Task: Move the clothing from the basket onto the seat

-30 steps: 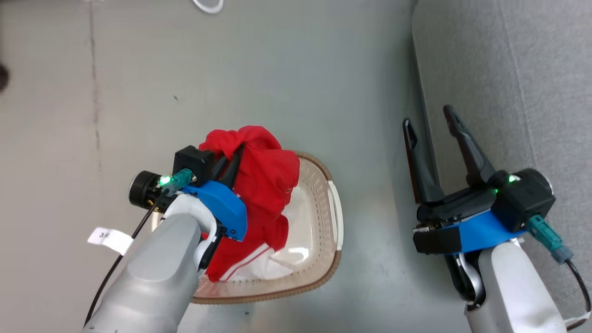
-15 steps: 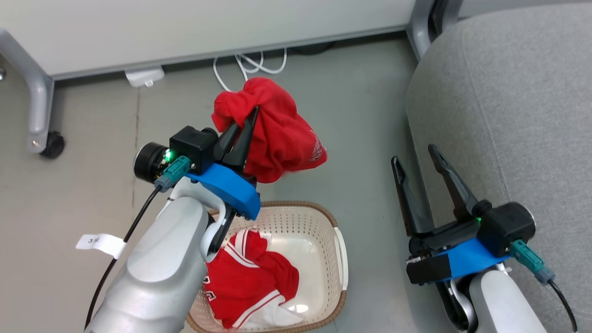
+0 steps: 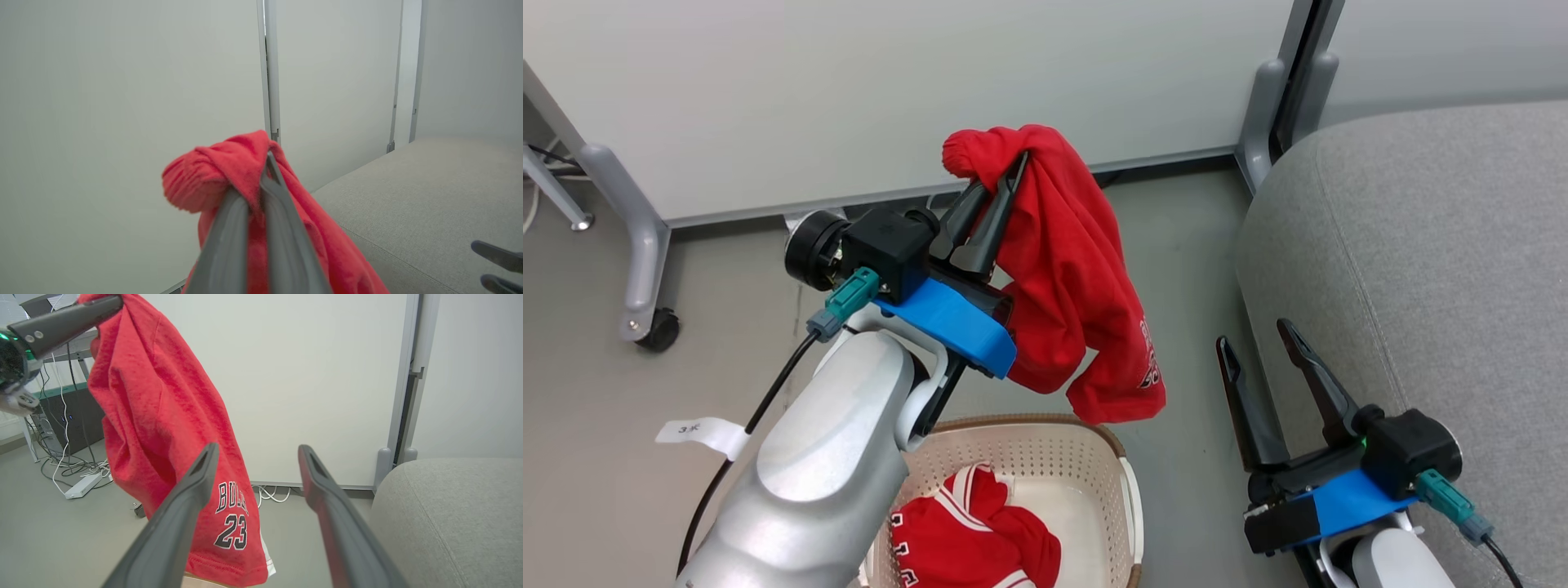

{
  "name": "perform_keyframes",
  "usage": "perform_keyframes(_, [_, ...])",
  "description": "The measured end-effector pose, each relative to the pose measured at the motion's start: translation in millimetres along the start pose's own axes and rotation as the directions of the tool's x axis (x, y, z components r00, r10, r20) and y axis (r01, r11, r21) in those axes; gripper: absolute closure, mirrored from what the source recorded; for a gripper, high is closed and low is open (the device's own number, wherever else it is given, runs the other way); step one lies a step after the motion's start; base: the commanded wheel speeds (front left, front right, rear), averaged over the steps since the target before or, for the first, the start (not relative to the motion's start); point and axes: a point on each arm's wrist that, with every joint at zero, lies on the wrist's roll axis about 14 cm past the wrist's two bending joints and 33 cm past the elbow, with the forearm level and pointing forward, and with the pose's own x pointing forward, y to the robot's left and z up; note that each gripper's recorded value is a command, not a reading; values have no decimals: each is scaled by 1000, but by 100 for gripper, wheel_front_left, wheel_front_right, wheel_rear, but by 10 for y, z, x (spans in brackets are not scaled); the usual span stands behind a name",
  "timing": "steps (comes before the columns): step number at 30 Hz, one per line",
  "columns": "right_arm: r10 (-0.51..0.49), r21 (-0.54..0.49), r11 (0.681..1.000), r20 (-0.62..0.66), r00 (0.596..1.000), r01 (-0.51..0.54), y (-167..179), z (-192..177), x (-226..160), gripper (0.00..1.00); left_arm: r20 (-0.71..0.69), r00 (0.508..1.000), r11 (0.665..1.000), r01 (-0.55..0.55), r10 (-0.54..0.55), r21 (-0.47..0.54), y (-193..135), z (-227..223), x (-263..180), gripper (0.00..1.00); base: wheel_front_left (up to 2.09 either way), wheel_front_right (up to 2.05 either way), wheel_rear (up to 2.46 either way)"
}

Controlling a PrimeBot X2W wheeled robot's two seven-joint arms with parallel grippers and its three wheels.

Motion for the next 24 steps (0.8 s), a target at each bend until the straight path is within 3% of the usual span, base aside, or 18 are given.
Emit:
perform_keyframes(14, [20,0,1000,33,999,-20,92,123,-55,0,33,999,999,14,-16,35,-72,238,-101,100,0,0,0])
perform_keyframes(24, [149,-49,988,77,986,-146,457,272,162,0,28,1000,999,10,-11,38,-60,212,-113,100,0,0,0])
